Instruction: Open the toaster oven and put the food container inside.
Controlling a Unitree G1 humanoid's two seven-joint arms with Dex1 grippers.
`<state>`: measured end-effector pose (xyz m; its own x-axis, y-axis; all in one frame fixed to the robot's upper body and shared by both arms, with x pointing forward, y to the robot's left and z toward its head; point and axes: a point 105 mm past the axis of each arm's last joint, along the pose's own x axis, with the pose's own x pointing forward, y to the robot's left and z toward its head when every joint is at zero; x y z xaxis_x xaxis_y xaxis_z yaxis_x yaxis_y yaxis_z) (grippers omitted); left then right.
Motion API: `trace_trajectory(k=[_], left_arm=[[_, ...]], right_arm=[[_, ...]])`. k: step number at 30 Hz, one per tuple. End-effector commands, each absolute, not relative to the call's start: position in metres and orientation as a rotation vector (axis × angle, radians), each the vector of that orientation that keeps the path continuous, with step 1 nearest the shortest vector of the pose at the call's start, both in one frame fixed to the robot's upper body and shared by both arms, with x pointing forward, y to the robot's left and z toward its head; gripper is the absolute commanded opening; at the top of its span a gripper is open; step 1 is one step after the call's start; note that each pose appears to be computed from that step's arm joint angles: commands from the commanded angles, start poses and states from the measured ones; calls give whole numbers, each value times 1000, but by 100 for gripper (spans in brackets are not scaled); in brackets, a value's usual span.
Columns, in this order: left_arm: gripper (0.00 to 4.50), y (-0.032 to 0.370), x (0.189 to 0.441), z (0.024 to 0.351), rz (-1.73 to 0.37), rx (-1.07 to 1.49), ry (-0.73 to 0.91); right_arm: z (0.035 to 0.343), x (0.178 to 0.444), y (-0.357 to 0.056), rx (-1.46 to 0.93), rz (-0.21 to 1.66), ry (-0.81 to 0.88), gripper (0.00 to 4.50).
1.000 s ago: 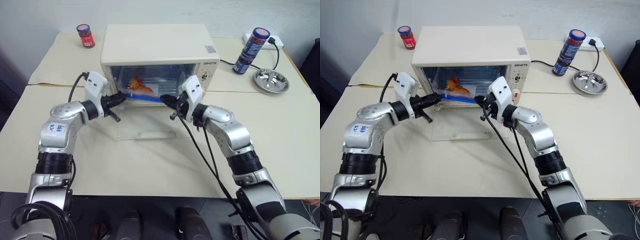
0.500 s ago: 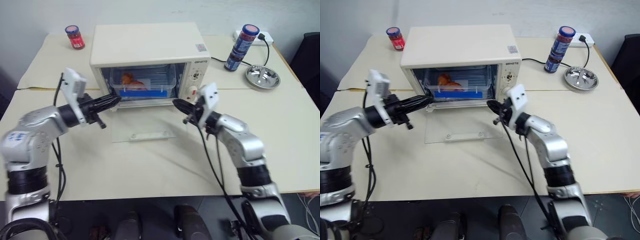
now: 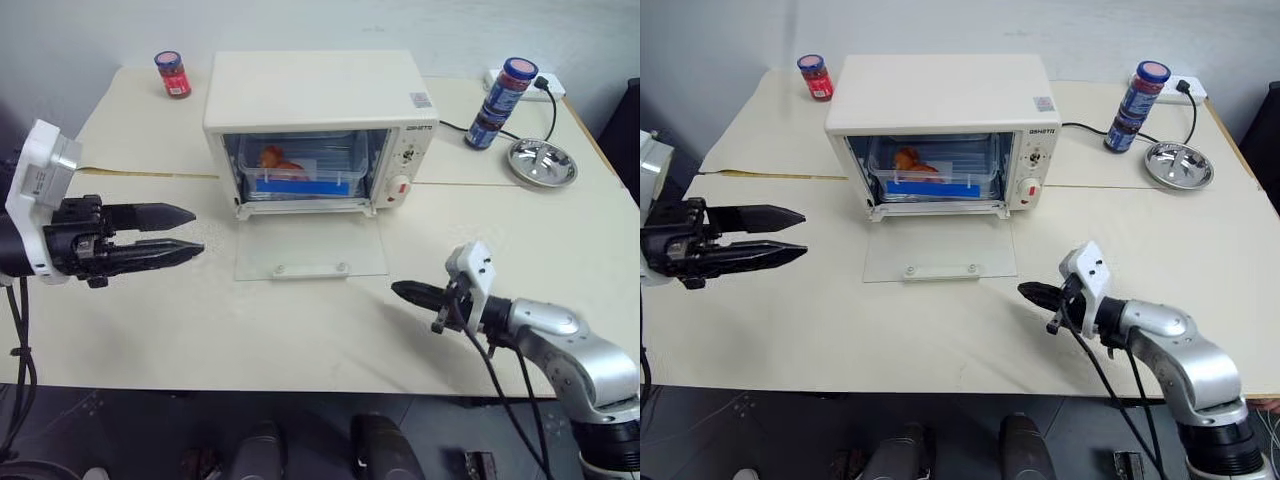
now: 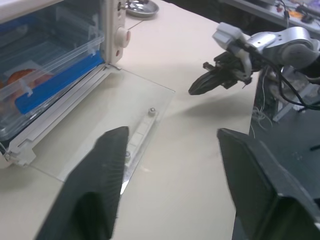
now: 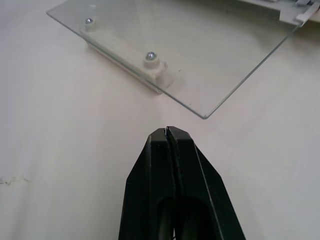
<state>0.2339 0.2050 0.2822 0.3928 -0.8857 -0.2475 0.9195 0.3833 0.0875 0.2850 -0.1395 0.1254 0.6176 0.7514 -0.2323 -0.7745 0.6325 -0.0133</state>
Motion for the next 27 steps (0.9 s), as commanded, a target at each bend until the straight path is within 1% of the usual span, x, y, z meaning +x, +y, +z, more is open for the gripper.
trace_trajectory(k=[1, 2, 7, 10, 11, 13, 15, 18, 20, 23, 26, 27], left_arm=[[422, 205, 230, 291, -1166, 294, 148], [444, 206, 230, 292, -1165, 307, 147], [444, 206, 230, 295, -1169, 336, 145], [444, 206, 232, 294, -1152, 383, 128], [444, 206, 233, 294, -1148, 384, 122], [444, 207, 235, 293, -1143, 356, 125], [444, 209, 236, 293, -1132, 355, 121], [444, 210, 238, 292, -1118, 357, 113], [444, 212, 240, 292, -1105, 358, 106], [450, 216, 245, 291, -1079, 359, 95], [450, 220, 248, 293, -1060, 351, 84], [450, 222, 249, 293, -1050, 352, 85]], right_arm=[[119, 294, -135, -114, 823, 177, 0], [115, 298, -132, -99, 802, 172, 0], [108, 310, -125, -81, 773, 159, 0], [112, 318, -122, -84, 769, 132, 0], [119, 321, -121, -85, 773, 110, 0], [152, 327, -121, -43, 778, 22, 0], [188, 327, -122, -7, 800, -63, 0], [225, 326, -129, 31, 816, -134, 0], [243, 326, -136, 58, 823, -152, 0], [254, 323, -148, 70, 845, -135, 54], [255, 319, -165, 22, 854, -94, 144], [256, 316, -173, -3, 860, -76, 181]])
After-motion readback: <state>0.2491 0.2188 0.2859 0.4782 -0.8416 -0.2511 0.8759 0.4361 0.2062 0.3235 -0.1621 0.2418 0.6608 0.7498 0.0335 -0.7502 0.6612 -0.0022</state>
